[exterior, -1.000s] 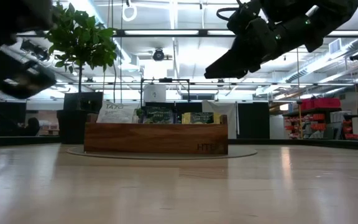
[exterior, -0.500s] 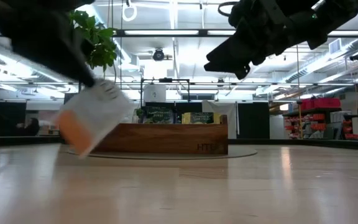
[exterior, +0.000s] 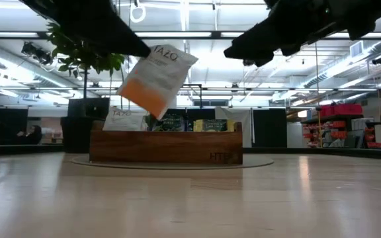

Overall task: Pick & Place Tea
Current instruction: Put the orange tea bag into the left compartment of the wooden organizer

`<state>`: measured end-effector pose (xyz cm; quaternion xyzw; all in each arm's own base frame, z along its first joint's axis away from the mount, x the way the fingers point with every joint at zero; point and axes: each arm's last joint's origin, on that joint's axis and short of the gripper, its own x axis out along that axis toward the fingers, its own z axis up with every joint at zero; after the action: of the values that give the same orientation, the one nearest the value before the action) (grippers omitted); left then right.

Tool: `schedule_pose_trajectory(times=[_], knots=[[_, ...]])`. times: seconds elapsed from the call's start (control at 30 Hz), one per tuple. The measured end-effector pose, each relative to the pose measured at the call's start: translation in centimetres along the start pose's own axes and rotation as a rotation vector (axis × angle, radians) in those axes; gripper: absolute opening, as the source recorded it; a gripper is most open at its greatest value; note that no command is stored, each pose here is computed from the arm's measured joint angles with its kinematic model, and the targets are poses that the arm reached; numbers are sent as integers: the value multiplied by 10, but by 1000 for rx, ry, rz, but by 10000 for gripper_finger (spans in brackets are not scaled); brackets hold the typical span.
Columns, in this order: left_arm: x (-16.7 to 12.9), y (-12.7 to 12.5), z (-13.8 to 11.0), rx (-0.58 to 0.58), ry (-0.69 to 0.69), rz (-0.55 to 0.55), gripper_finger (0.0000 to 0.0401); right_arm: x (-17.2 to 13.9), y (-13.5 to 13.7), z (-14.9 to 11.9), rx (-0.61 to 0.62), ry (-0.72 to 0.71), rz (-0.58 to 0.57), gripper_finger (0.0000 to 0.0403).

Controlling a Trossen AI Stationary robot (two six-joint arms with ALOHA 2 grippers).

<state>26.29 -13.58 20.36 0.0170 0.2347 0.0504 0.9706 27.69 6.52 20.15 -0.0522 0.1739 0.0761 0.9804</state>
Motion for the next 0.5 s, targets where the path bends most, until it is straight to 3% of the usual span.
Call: schedule_pose_trajectory(times=[0.3,0.5], knots=[[3,7,11,2,-100,95,1,7,15,1,23,-66,41,176],[5,11,13,16,-103,128,1,15,12,-4,31,-75,7,176]])
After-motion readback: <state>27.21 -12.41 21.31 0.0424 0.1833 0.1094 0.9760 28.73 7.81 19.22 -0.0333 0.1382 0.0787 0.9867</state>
